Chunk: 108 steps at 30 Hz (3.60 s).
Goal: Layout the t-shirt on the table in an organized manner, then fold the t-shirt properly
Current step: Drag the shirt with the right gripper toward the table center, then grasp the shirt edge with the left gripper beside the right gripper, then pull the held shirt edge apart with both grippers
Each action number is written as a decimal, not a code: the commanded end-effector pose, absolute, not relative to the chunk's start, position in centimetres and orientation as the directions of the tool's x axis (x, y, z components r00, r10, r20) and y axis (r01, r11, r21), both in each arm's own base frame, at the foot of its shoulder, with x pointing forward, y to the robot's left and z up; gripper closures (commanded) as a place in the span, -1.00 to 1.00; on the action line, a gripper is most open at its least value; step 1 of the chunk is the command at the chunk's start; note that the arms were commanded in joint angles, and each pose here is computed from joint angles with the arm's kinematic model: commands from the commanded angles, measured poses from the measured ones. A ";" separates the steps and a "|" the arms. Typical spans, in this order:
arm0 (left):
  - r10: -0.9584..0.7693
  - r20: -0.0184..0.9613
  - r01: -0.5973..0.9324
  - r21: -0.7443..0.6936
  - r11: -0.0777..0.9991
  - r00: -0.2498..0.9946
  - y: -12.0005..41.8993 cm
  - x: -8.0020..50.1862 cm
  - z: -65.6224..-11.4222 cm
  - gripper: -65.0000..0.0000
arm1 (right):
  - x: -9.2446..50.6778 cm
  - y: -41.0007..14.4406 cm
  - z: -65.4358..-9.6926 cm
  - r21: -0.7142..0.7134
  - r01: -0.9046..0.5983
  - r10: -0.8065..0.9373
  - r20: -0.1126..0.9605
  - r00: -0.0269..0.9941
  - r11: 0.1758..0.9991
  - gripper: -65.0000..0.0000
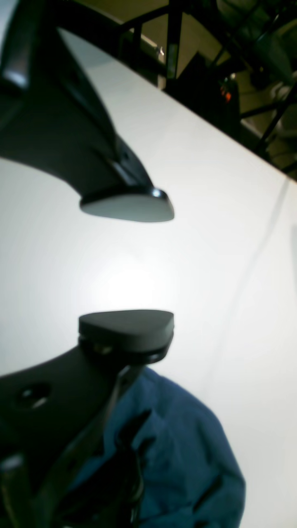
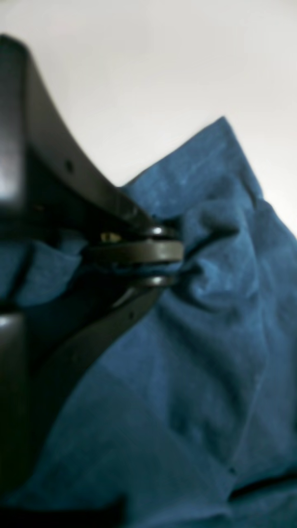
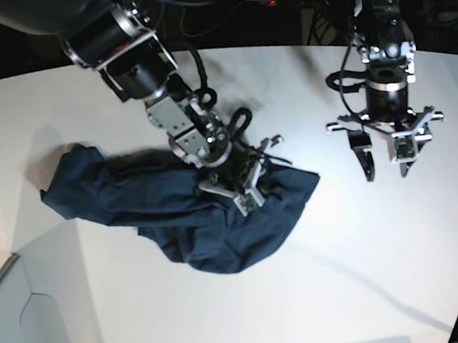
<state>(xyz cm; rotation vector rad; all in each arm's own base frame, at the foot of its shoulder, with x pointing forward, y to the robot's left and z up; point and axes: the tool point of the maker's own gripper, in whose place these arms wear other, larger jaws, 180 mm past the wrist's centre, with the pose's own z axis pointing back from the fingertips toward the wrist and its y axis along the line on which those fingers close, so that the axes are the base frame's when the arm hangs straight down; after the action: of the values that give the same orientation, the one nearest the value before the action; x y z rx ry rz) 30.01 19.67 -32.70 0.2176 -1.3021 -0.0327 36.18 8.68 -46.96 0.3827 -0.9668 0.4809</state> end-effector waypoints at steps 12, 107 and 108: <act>-0.108 0.964 -0.120 0.141 0.983 0.245 18.9 29.7 -32.4 -0.01 | 36.2 12.1 -37.8 0.123 -0.578 0.051 0.960 0.276 0.806 0.07; 0.030 0.957 -0.050 -0.017 0.999 0.289 11.6 33.4 -35.8 1.00 | 27.4 -24.6 -42.0 -0.114 0.103 0.063 0.911 0.409 0.988 -0.29; 0.030 0.957 -0.050 -0.017 0.999 0.289 11.6 33.4 -35.8 1.00 | 27.7 -24.6 -42.1 -0.112 0.105 0.059 0.910 0.410 0.988 -0.29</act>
<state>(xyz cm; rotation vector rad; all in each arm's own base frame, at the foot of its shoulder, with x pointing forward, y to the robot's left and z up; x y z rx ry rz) 32.56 11.72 -37.46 0.0186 -1.2141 0.0525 26.52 -24.29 -43.77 -0.1553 -1.0847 -0.0371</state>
